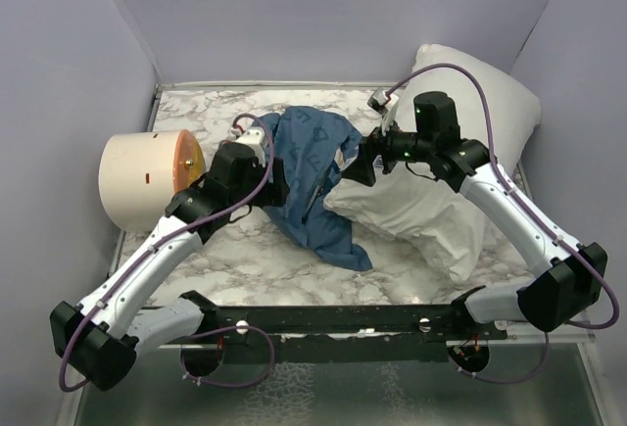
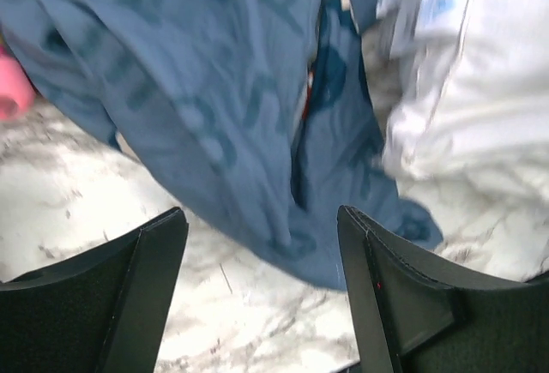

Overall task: Put the pillow into the pillowcase
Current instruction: Adjust the pillow at the center of the board.

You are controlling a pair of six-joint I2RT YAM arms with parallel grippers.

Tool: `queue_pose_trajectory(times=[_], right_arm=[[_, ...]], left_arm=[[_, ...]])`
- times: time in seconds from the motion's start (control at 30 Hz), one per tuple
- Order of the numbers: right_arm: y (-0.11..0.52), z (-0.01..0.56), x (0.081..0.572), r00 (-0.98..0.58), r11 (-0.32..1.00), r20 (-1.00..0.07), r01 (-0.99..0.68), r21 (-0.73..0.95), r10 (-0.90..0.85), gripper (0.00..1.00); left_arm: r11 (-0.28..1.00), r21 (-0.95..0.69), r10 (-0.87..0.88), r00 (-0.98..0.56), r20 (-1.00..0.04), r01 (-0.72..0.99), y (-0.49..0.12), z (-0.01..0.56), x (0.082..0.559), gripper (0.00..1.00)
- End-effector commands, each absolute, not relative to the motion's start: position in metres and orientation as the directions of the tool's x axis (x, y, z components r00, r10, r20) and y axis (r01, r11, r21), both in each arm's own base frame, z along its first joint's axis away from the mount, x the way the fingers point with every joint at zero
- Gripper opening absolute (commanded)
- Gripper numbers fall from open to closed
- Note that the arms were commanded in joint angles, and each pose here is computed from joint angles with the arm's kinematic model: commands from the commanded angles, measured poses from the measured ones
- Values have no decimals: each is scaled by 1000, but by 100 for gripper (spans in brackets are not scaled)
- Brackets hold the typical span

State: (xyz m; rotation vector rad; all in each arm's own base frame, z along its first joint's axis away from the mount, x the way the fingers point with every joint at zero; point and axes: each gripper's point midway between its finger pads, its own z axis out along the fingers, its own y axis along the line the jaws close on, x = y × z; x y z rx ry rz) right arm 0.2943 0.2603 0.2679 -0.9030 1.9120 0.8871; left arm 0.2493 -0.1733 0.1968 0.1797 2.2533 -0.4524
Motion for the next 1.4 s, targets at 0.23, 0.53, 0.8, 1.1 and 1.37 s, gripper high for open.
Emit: queue_pose_trajectory(times=[0.23,0.53,0.8,1.1,1.37], right_arm=[[291,295,323,-348,436,-925,-863,255,-150,99],[316,257,424,-468,609,-872,-737,294,-146,100],[329,206,502,-556,745,-812,-615,260,-176,100],[342,148,539,-590,825,-777,-537,175,-219,100],[340,89,540,-642,858,-721,-497,131,-262,95]], left_arm=[[830,-485,-209,-655,-726,274,-154,226,342,79],[879,-453,-251,-665,-704,148,-130,194,320,81],[857,-502,-307,-669,-677,115,-131,168,313,81],[827,-553,-359,-661,-659,102,-141,162,334,81],[831,-553,-375,-671,-640,63,-139,142,342,80]])
